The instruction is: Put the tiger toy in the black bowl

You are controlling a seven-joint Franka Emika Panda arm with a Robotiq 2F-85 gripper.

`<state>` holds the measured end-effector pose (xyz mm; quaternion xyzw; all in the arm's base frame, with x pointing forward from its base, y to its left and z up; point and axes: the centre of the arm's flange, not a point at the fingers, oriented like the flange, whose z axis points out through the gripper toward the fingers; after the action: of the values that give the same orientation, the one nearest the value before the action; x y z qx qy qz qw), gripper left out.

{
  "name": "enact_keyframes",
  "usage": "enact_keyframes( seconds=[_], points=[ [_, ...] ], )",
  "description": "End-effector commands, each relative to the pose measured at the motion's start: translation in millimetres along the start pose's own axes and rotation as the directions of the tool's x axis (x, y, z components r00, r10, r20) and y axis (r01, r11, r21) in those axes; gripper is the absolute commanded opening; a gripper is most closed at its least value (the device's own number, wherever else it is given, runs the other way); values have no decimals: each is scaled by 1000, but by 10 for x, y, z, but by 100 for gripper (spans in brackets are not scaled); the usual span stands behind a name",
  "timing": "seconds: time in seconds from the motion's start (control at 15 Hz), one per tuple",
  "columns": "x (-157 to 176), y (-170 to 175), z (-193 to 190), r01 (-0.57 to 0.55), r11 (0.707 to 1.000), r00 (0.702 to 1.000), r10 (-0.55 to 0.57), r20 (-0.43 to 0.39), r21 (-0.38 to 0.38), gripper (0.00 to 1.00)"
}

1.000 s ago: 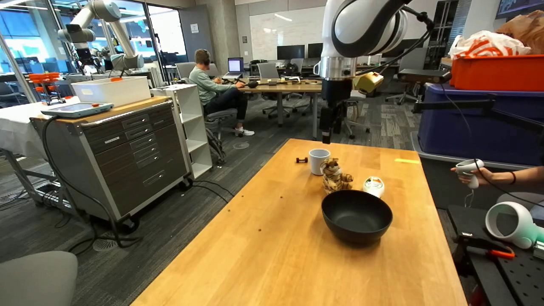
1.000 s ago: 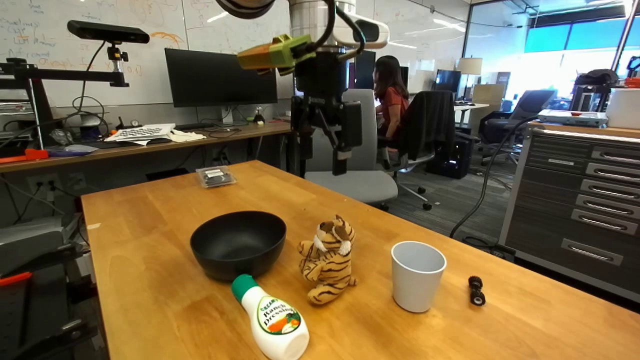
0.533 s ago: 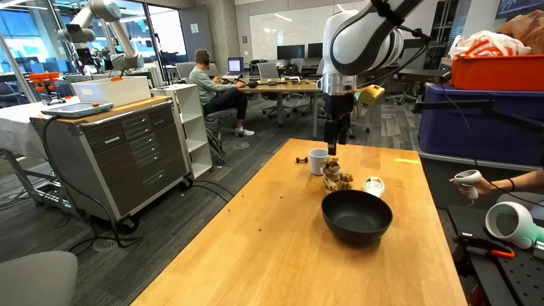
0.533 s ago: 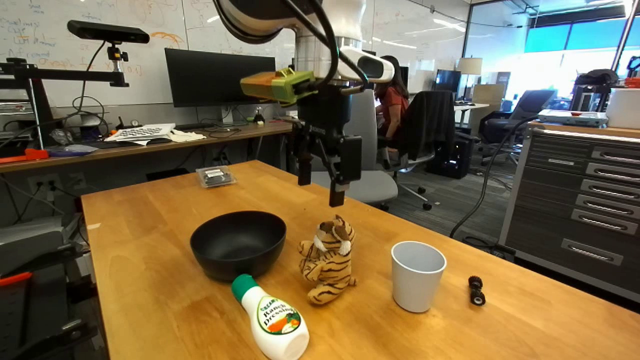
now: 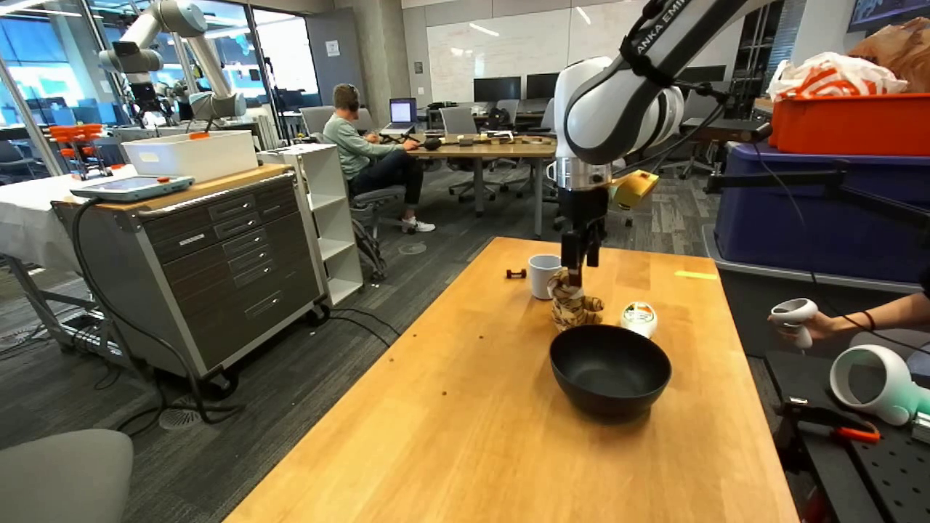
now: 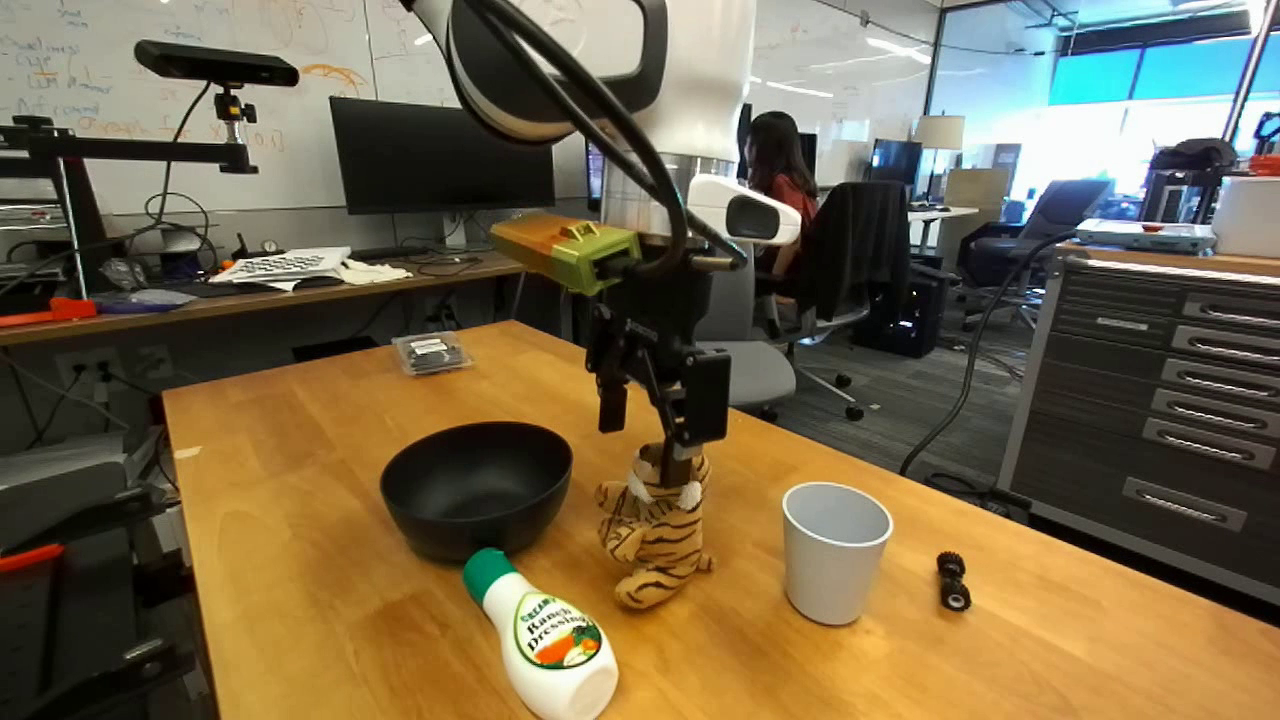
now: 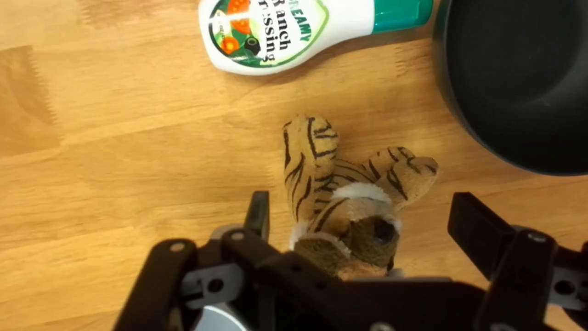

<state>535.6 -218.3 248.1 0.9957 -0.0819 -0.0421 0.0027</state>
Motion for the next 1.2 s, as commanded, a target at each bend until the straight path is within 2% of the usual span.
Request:
enact_keyframes(
  seconds=[0.0, 0.6, 0.8, 1.13],
  points=[
    [135, 31, 65, 3, 1000, 1000, -3, -18, -4, 83],
    [168, -41, 118, 23, 1000, 999, -23, -24, -6, 11],
    [168, -62, 88, 26, 1000, 999, -26, -28, -3, 2],
    [148, -144, -51, 12, 1000, 999, -11, -39, 15, 4]
  ],
)
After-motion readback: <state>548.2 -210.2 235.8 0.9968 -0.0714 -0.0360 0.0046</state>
